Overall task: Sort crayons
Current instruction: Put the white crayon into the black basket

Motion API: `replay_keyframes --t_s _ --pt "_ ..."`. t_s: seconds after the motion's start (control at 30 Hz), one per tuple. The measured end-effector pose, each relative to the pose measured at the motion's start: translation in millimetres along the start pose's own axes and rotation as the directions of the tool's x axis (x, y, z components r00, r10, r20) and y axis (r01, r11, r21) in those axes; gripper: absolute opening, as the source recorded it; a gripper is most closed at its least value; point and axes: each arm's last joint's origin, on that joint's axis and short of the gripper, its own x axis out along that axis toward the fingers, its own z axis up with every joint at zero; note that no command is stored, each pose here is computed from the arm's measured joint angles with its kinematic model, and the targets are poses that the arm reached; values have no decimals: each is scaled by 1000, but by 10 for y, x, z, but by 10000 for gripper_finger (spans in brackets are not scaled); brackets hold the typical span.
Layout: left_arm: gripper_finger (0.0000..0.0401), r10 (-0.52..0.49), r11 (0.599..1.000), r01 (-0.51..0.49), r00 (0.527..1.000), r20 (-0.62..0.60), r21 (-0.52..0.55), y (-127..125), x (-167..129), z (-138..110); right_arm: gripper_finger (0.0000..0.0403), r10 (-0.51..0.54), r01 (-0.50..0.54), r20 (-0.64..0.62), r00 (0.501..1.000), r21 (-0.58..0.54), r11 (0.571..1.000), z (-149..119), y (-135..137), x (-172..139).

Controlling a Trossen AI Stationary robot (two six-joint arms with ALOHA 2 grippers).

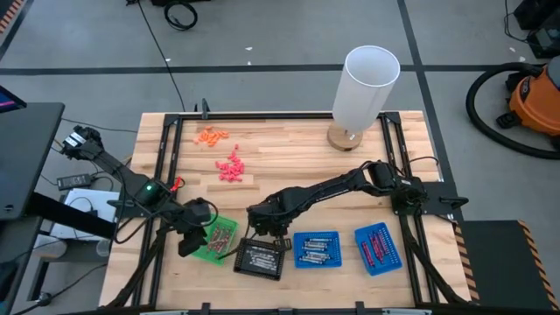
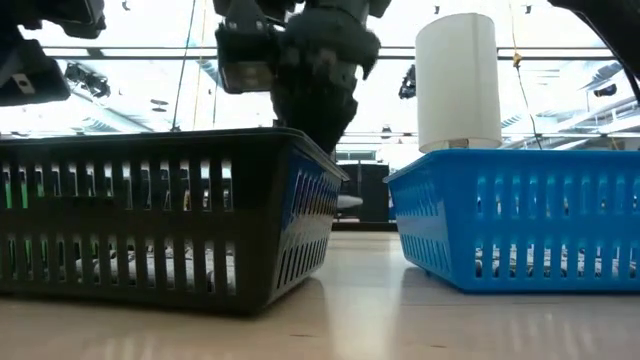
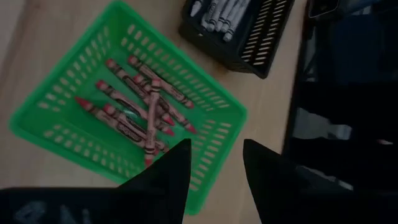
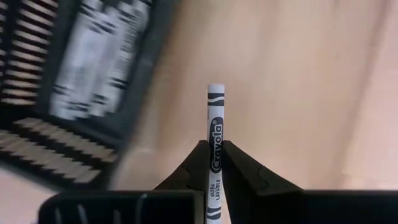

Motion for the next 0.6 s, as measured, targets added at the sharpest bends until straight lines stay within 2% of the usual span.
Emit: replay_keyframes --t_s 0.13,0.23,0.37,0.6 --pt "157 52 998 -52 999 -4 23 45 -1 -10 38 82 -82 4 997 103 991 15 6 -26" --pt "157 101 995 -100 995 -19 29 86 -5 -35 38 95 -94 1 995 185 978 9 18 -54" --pt "157 114 992 -112 993 -29 64 97 -6 -47 38 85 -84 7 996 269 960 8 45 -95" --pt "157 134 981 -126 990 -43 148 117 -11 -62 38 164 -190 113 980 293 937 85 184 -284"
